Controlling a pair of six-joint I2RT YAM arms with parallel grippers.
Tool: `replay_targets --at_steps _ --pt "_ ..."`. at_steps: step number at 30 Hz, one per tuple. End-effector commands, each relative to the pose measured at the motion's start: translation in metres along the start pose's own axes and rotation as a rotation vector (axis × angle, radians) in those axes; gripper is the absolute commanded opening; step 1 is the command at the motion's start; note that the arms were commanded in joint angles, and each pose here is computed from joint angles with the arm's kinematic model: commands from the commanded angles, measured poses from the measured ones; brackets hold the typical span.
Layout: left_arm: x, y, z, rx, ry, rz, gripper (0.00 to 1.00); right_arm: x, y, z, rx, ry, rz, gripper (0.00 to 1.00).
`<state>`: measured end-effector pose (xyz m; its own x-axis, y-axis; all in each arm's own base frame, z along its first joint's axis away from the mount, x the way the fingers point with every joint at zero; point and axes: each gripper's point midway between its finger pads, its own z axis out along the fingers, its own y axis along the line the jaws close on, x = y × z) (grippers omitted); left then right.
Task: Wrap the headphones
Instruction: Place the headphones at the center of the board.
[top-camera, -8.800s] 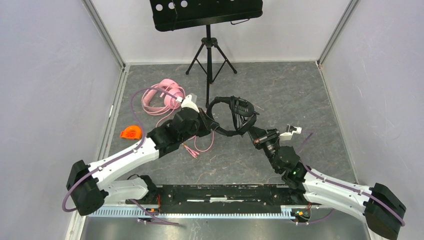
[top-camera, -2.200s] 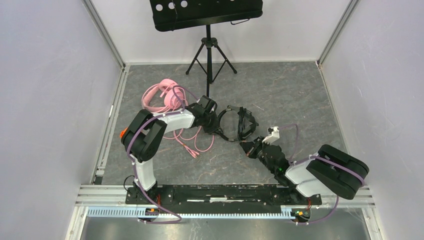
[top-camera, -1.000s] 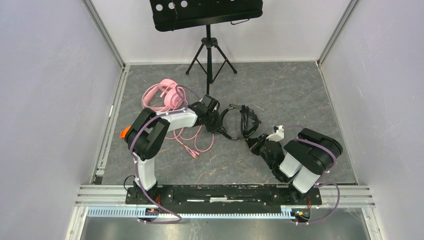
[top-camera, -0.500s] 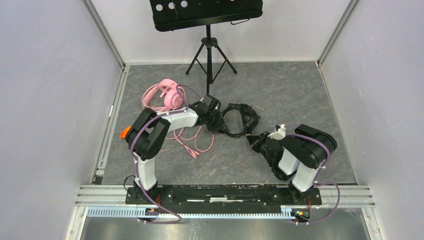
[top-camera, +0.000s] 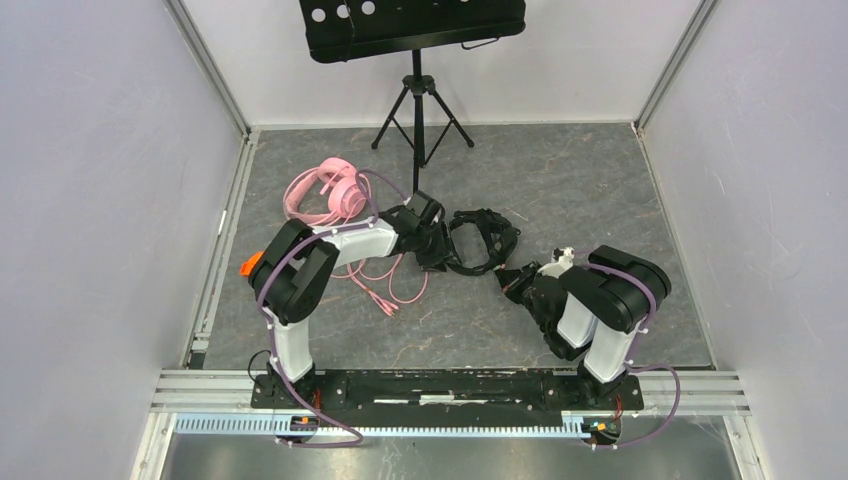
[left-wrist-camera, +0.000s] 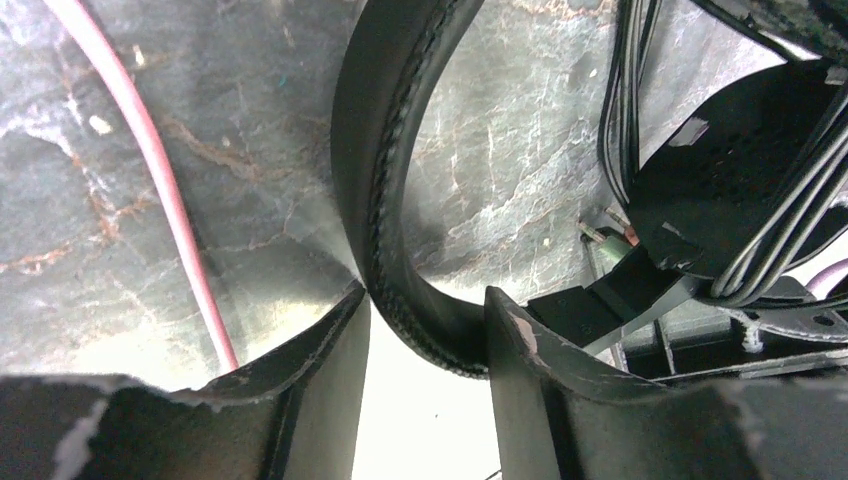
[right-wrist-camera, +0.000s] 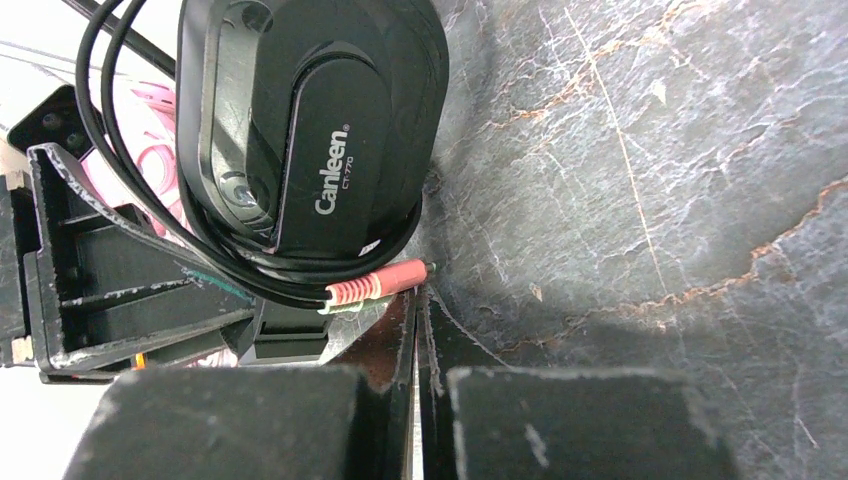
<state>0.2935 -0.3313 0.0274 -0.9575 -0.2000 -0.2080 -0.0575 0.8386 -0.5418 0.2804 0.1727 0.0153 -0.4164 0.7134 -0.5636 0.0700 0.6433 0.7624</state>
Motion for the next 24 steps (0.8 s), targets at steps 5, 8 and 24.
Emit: replay_targets --at_steps 5,8,24 --pt "0.012 0.017 -0.017 -0.077 0.010 0.015 0.57 0.009 -0.019 -0.001 0.068 0.038 -0.022 0.00" --pt "0.010 0.015 -0.023 -0.072 -0.004 0.016 0.58 0.012 -0.024 -0.004 0.085 0.056 -0.026 0.00" --pt "0.007 0.005 -0.032 -0.034 -0.025 0.040 0.60 0.002 -0.059 -0.042 0.216 0.053 -0.141 0.08"
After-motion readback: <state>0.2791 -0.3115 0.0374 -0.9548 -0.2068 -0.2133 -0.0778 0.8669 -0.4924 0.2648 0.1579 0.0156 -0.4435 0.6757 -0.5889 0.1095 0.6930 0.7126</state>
